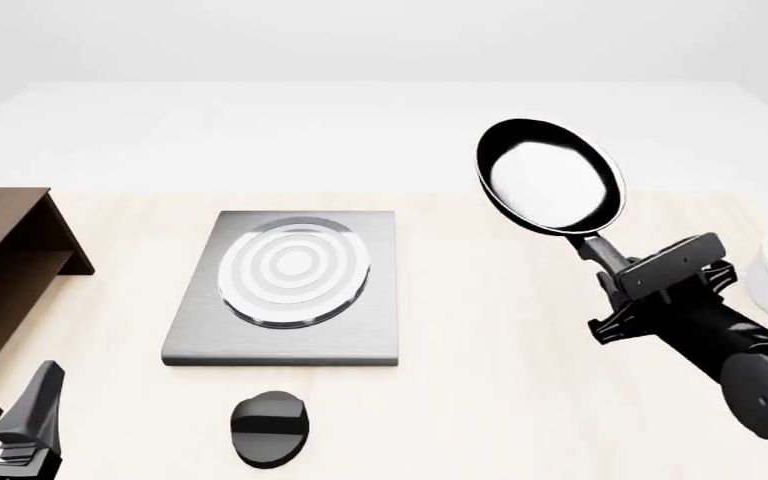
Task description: Turn on the stove and put the frying pan on it.
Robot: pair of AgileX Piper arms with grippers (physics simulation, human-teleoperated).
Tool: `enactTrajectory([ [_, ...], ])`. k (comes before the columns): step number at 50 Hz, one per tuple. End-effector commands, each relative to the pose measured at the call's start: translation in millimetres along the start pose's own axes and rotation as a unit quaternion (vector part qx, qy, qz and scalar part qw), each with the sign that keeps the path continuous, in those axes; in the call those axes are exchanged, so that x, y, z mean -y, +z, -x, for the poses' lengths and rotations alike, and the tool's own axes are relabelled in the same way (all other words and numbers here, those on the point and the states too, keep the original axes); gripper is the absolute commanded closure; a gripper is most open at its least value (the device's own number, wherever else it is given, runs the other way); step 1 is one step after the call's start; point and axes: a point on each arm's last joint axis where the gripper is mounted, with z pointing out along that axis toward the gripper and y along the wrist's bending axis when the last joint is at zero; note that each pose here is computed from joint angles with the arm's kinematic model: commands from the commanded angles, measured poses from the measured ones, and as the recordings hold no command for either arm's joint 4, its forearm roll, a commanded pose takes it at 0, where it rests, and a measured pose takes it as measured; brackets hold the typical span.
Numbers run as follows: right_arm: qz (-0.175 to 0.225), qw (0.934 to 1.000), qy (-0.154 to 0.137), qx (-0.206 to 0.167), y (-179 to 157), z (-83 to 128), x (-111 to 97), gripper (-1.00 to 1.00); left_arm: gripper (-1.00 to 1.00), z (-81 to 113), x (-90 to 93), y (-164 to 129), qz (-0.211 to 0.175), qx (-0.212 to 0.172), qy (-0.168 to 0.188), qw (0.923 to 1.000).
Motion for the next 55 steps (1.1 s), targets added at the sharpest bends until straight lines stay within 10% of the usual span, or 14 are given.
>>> enactTrajectory([
  [1, 0.092, 0.9929, -0.058, 0.048, 16.4, 63.6, -38.2, 1.00, -1.00, 0.1, 0.1, 0.1, 0.000, 0.000, -0.004, 1.0000],
  [17, 0.179, 0.9730, -0.132, 0.060, 72.3, 105.4, -107.0, 1.00, -1.00, 1.6, 0.7, 0.0, -0.006, 0.004, -0.021, 0.9997],
  [27, 0.214, 0.9582, -0.181, 0.056, 96.2, 97.0, -147.9, 1.00, -1.00, 2.9, 1.0, -0.5, -0.009, 0.004, -0.028, 0.9996],
  [55, 0.257, 0.9444, -0.196, 0.060, 119.4, 93.3, -206.2, 1.00, -1.00, 2.7, 1.0, -0.6, -0.009, 0.002, -0.045, 0.9989],
])
